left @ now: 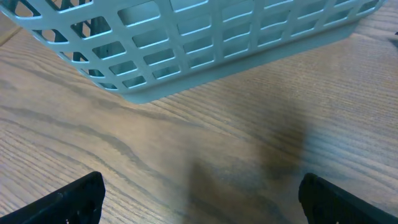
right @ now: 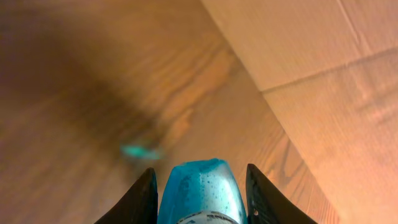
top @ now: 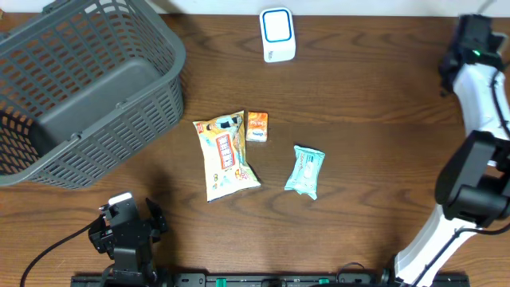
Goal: Scan the item barcode
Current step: 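Carry the bottle to the far right edge and release it, then move the right gripper back over the mint-green wipes pack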
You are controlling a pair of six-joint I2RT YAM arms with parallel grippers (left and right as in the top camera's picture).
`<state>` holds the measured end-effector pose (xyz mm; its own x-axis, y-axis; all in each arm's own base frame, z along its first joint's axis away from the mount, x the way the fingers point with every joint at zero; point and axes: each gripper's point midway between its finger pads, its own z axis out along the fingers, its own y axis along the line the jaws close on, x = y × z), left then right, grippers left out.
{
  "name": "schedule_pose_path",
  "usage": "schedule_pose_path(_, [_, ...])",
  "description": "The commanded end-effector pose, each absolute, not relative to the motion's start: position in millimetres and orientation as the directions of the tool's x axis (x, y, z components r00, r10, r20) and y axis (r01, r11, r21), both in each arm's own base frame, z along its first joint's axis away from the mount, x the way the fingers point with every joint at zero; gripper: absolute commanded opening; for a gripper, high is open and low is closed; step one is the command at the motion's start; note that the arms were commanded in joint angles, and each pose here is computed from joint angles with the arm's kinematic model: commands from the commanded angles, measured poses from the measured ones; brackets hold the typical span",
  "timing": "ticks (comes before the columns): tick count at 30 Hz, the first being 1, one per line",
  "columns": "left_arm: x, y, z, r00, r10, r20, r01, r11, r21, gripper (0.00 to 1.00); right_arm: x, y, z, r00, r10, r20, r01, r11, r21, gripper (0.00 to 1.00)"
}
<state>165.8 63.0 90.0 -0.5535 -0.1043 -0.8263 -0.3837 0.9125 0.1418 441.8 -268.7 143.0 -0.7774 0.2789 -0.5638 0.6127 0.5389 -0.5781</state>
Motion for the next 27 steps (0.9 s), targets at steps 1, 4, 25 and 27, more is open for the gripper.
schedule_pose_path(1, [159.2,63.8,75.9,-0.595,-0.106,-0.797,-0.380,0.911,0.163,1.00,419.4,-298.4,146.3,-0.740,0.323,-0.590,0.668,0.455,-0.589,0.01])
schedule_pose_path(4, [159.2,63.8,75.8,-0.595,-0.106,-0.796,-0.380,0.911,0.163,1.00,395.9,-326.7,135.0,-0.712,0.373,-0.595,0.702,0.405,-0.585,0.01])
schedule_pose_path(25, [159.2,63.8,75.9,-0.595,-0.106,-0.797,-0.380,0.911,0.163,1.00,381.6,-357.1,117.1,-0.605,0.465,-0.647,0.794,0.412,-0.446,0.52])
schedule_pose_path(27, [159.2,63.8,75.8,-0.595,-0.106,-0.796,-0.380,0.911,0.163,1.00,387.1,-352.2,117.6,-0.608,0.455,-0.650,0.790,0.422,-0.444,0.55])
